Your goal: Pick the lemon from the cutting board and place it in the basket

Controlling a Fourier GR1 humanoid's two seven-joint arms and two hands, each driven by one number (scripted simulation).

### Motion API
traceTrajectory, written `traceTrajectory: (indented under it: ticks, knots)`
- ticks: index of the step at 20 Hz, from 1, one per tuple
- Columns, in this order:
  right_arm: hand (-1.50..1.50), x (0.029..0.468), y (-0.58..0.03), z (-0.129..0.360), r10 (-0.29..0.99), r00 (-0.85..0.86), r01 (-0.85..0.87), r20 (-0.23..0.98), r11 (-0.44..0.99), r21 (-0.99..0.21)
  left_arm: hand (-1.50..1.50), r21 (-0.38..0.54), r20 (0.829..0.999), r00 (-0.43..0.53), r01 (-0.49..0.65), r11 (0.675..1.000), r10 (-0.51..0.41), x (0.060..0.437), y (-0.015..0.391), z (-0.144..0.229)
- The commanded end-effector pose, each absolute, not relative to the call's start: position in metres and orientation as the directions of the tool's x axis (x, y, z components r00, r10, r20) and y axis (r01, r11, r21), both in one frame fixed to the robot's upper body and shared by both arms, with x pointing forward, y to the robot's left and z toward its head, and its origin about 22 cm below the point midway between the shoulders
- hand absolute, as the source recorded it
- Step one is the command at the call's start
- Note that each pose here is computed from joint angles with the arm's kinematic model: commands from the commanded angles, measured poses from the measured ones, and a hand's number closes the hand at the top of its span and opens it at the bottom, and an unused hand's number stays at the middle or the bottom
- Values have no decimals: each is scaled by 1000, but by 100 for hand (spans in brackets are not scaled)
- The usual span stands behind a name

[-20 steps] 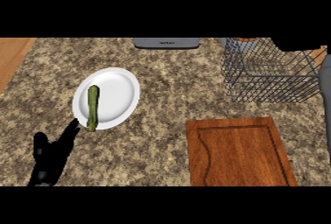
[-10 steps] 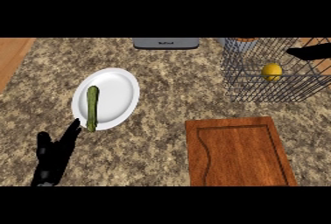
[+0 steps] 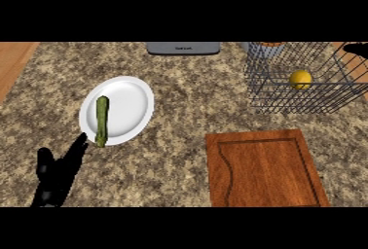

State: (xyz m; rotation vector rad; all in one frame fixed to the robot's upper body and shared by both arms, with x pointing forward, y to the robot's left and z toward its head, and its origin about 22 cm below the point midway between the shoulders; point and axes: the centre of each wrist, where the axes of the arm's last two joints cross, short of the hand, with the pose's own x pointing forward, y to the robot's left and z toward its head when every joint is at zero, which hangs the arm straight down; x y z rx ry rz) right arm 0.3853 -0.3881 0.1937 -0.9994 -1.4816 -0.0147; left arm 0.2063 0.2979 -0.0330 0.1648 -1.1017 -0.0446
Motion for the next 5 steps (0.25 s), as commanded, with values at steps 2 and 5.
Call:
traceTrajectory:
  ticks: [2, 5]
  knots:
    - [-150, 353, -437, 214, 489, 172, 648, 855, 597, -472, 0, 138, 846, 528, -68, 988, -82, 189, 298, -54]
    - [-150, 336, -474, 219, 482, 213, 647, 850, 583, -492, 0, 140, 843, 530, -53, 989, -91, 186, 296, -54]
